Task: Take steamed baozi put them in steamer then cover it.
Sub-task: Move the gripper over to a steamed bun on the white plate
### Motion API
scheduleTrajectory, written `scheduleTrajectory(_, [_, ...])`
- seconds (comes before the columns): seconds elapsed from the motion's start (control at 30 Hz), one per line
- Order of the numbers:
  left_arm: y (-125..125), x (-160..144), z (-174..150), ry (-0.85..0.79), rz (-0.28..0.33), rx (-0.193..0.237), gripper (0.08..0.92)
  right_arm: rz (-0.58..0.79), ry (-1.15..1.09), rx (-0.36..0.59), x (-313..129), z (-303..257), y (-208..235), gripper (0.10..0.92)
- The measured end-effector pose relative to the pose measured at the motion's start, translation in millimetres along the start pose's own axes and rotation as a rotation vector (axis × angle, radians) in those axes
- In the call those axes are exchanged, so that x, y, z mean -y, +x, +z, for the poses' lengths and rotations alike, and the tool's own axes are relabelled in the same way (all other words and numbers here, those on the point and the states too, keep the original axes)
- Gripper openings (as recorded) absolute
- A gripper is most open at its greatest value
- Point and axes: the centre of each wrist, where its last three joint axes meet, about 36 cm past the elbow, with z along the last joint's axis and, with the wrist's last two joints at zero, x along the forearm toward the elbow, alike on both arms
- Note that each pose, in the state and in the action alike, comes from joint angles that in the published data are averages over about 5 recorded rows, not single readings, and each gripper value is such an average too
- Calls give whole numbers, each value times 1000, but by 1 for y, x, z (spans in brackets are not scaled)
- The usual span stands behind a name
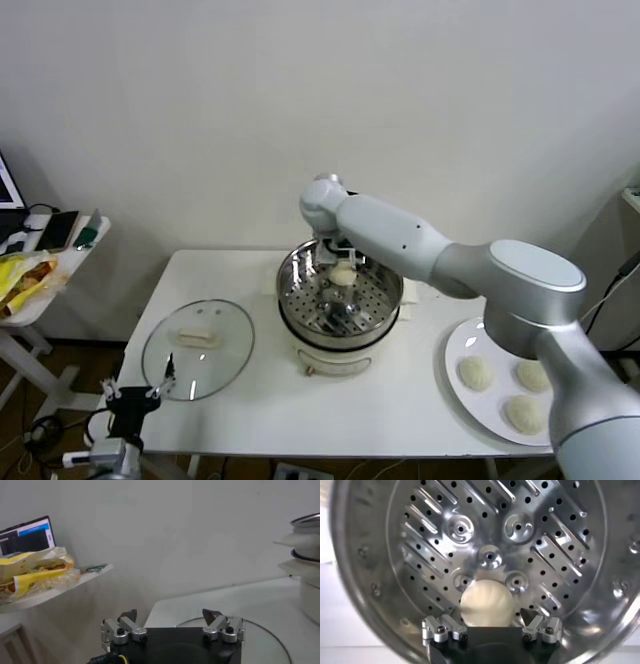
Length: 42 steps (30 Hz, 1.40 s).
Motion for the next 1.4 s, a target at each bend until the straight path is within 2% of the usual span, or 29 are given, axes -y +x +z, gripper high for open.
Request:
scheduleTrajectory(0.23, [4,3,-2,20,9,-3,823,62,-151,22,-49,25,49,823])
scheduleTrajectory(0.47, [3,6,-10,29,13,13,823,157,-493,74,-143,46,85,823])
scheduleTrajectory(0.63, [1,5,-13,29,14,24,823,181,-794,135,-219,44,87,823])
scheduleTrajectory(0.8, [0,4,-16,31,14,31,823,157,-1069,205,-284,22,66,823])
scheduleTrajectory(0.97, [1,5,-16,31,15,32,823,103,-1280,279,-330,-13,27,823])
scheduleTrajectory(1.2, [4,2,-15,26,12,31,823,10,-1465,369,-368,-66,-36,823])
scheduleTrajectory(1.4, [8,-2,-12,18,8,30,823,-44,-1544,387,-386,-97,-77,823])
